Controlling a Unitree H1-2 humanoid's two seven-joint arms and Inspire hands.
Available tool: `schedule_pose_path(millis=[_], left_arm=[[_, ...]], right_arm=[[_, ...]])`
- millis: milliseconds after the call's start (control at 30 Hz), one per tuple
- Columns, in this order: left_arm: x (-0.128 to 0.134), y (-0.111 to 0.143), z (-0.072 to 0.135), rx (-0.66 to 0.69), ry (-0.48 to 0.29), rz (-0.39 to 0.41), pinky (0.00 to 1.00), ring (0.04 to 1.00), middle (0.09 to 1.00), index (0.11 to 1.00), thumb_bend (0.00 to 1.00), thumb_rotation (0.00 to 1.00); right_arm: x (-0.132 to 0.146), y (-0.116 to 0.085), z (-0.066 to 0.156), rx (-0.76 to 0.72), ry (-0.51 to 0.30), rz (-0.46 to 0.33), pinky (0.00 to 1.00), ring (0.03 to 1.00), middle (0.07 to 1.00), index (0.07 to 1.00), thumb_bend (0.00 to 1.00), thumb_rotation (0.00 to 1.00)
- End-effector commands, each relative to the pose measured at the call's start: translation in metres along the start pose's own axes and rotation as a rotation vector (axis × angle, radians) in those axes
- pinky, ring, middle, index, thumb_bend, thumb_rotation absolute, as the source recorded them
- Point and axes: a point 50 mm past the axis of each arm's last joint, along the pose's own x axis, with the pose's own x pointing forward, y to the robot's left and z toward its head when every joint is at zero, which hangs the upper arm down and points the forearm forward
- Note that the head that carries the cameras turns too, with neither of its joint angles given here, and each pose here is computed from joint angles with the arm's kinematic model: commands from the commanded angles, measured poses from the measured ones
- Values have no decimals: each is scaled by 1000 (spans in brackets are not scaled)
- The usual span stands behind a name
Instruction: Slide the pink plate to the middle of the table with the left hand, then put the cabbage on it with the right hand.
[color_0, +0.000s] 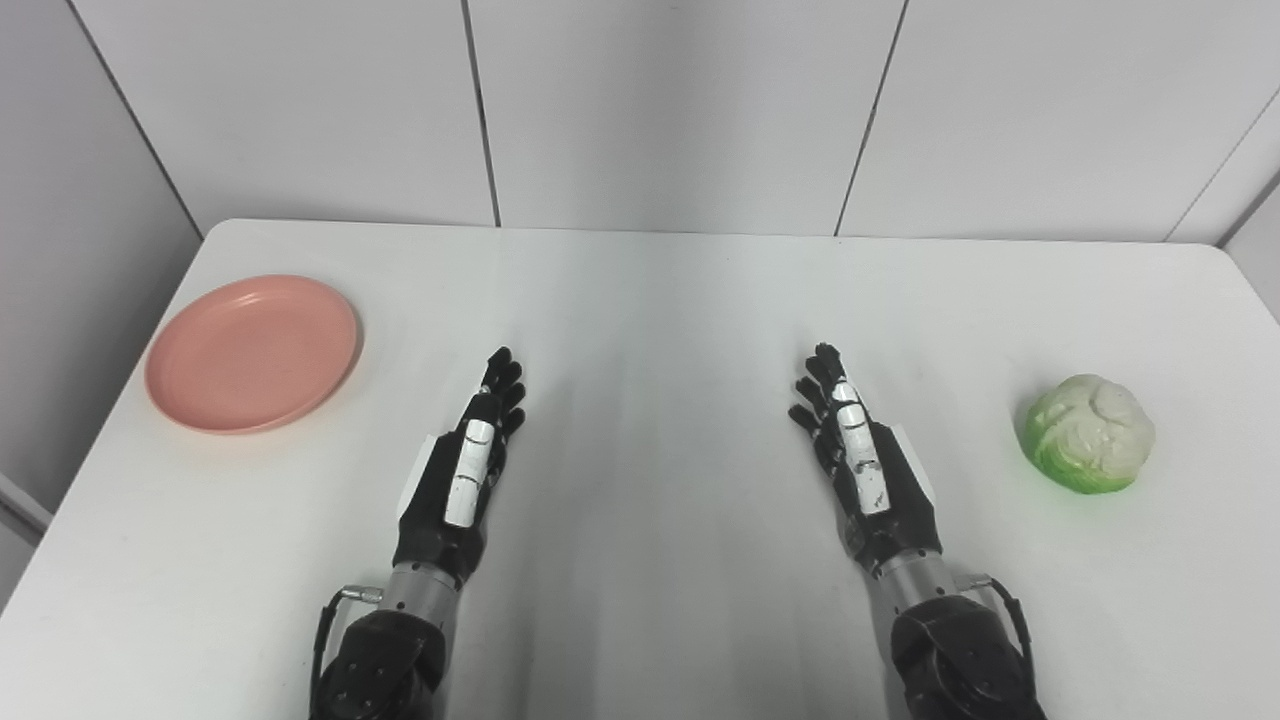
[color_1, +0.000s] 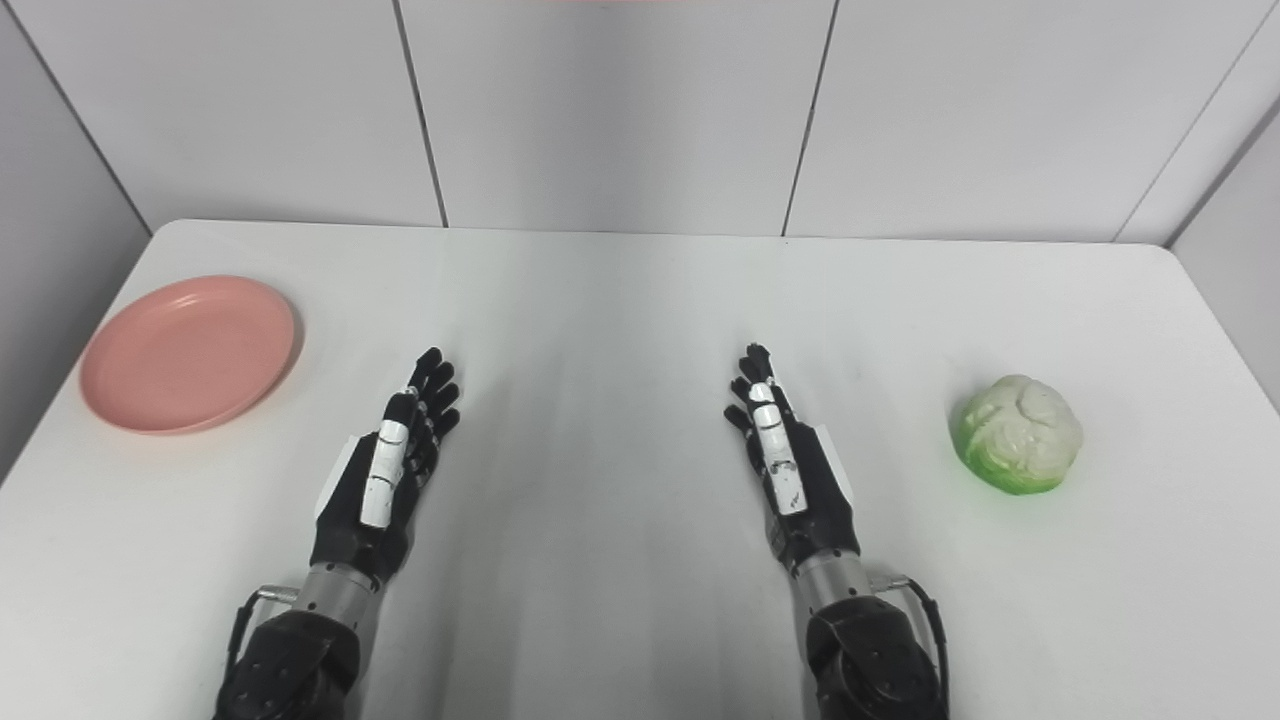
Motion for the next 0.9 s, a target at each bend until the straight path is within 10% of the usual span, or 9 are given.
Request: schedule_pose_path(millis=[0, 867], left_arm=[[7, -1, 11, 7, -54, -3, 1000, 1000, 1000, 1000, 738, 1000], [9, -9, 2, 35, -45, 9, 997, 998, 1000, 1000, 748, 1000]], right_arm=[[5, 2, 9, -2, -61, 0, 1000, 1000, 1000, 1000, 605, 1000], [2, -8, 7, -24, -69, 6, 1000, 1000, 1000, 1000, 593, 1000]])
